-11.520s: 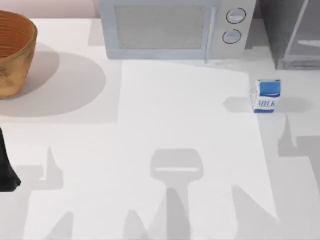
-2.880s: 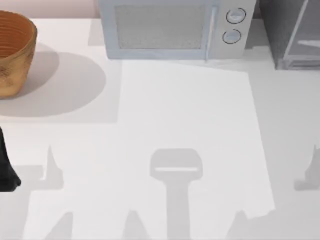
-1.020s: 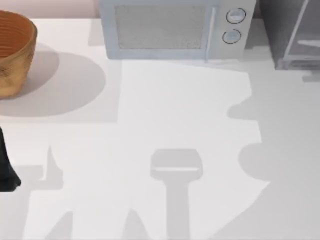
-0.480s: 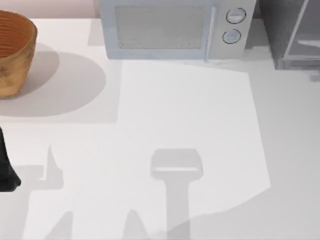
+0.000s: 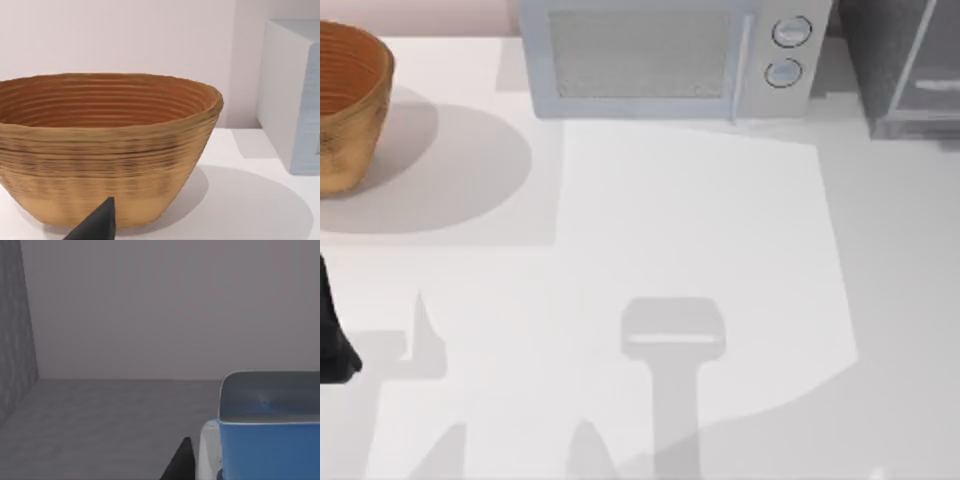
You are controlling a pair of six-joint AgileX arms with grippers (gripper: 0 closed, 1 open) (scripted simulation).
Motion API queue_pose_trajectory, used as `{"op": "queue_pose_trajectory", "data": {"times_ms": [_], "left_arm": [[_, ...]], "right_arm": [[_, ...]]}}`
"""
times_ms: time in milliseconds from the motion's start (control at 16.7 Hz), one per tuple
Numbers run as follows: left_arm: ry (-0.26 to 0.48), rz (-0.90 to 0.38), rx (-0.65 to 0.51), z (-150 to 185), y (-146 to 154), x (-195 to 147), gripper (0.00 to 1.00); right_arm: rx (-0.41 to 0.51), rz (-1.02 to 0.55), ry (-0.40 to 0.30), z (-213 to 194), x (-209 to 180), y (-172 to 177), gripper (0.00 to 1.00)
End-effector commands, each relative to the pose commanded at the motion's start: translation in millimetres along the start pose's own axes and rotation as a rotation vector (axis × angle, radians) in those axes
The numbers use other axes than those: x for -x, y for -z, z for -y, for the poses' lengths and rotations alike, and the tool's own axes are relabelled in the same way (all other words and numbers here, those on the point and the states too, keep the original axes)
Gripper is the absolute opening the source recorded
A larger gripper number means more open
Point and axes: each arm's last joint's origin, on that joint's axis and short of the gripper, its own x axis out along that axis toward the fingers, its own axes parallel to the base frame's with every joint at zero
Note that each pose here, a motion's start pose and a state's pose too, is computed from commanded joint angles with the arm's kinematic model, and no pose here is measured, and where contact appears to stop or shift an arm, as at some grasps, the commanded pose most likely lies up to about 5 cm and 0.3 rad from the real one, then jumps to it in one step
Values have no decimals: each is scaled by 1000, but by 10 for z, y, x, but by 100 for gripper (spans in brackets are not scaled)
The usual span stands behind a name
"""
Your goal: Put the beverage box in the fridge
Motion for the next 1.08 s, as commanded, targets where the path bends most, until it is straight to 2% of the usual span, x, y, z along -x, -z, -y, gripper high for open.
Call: {"op": "queue_pose_trajectory", "data": {"times_ms": [300,1080], "left_arm": [[0,0,0,0,0,0,100],[0,0,0,0,0,0,100]], "right_arm": [[-9,-27,-2,7,-240,44,0],[-4,-10,-2,15,-832,-93,0]]}}
